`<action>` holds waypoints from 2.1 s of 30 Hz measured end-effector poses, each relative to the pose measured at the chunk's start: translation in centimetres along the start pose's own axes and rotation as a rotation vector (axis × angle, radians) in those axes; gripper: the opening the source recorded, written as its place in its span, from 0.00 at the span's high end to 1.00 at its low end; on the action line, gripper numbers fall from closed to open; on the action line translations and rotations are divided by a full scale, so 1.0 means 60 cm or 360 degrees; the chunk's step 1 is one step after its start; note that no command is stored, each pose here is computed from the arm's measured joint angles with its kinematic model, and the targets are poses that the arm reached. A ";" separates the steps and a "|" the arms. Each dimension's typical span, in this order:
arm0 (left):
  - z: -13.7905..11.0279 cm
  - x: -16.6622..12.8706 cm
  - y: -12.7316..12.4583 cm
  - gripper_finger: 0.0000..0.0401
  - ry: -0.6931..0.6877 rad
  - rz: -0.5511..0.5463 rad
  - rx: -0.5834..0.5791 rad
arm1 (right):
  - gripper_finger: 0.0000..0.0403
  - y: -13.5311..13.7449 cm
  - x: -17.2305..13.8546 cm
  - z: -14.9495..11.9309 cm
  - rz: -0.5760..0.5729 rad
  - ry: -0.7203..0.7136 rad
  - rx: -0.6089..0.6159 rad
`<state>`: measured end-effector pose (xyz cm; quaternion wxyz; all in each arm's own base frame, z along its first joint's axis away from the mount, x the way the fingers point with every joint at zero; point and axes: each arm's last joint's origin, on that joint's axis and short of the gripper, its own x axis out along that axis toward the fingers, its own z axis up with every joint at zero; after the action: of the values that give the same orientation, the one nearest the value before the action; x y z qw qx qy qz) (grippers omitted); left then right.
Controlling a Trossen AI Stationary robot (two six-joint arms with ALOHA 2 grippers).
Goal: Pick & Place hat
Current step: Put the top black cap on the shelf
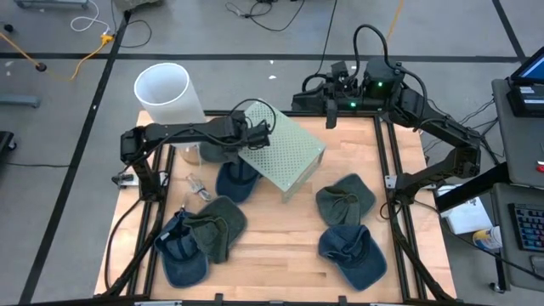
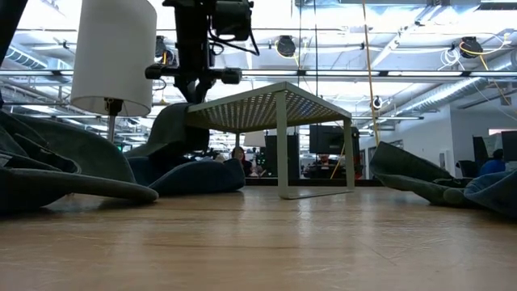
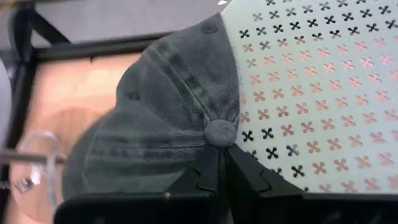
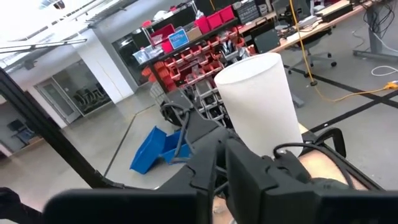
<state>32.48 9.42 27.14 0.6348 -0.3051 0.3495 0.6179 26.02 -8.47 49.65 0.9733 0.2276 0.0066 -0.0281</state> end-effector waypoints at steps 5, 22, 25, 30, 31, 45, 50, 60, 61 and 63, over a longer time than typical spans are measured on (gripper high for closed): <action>0.006 -0.029 0.028 0.98 -0.0053 0.0038 -0.0036 | 0.99 0.001 0.000 -0.001 0.0041 0.0020 0.0000; 0.021 -0.116 0.117 0.99 -0.0207 0.0042 -0.0154 | 1.00 0.004 0.000 -0.002 0.0119 0.0057 0.0012; 0.023 -0.131 0.131 0.99 -0.0222 0.0002 -0.0172 | 1.00 0.004 0.000 -0.001 0.0116 0.0054 0.0012; 0.022 -0.150 0.144 0.99 -0.0240 -0.0071 -0.0182 | 1.00 0.004 0.000 -0.001 0.0115 0.0054 0.0007; 0.022 -0.154 0.147 0.99 -0.0242 -0.0084 -0.0175 | 1.00 0.004 0.000 -0.001 0.0115 0.0054 0.0006; 0.043 -0.214 0.158 0.99 -0.0446 -0.0269 0.0048 | 1.00 0.004 0.000 -0.001 0.0124 0.0058 0.0012; 0.073 -0.253 0.156 0.99 -0.0619 -0.0361 0.0227 | 1.00 0.006 -0.001 -0.002 0.0190 0.0091 0.0012; 0.102 -0.281 0.105 0.99 -0.1029 -0.0465 0.0902 | 1.00 0.021 -0.027 0.007 0.0317 0.0090 0.0002; 0.103 -0.281 0.101 0.99 -0.1055 -0.0444 0.0995 | 1.00 0.024 -0.036 0.011 0.0320 0.0070 0.0015; 0.100 -0.273 0.082 0.99 -0.1088 -0.0393 0.1164 | 1.00 0.033 -0.053 0.020 0.0335 0.0011 0.0053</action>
<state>28.10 5.26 44.21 0.8462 0.1171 0.2766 0.4401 22.95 -7.05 51.72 0.9670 0.2432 -0.0144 0.0750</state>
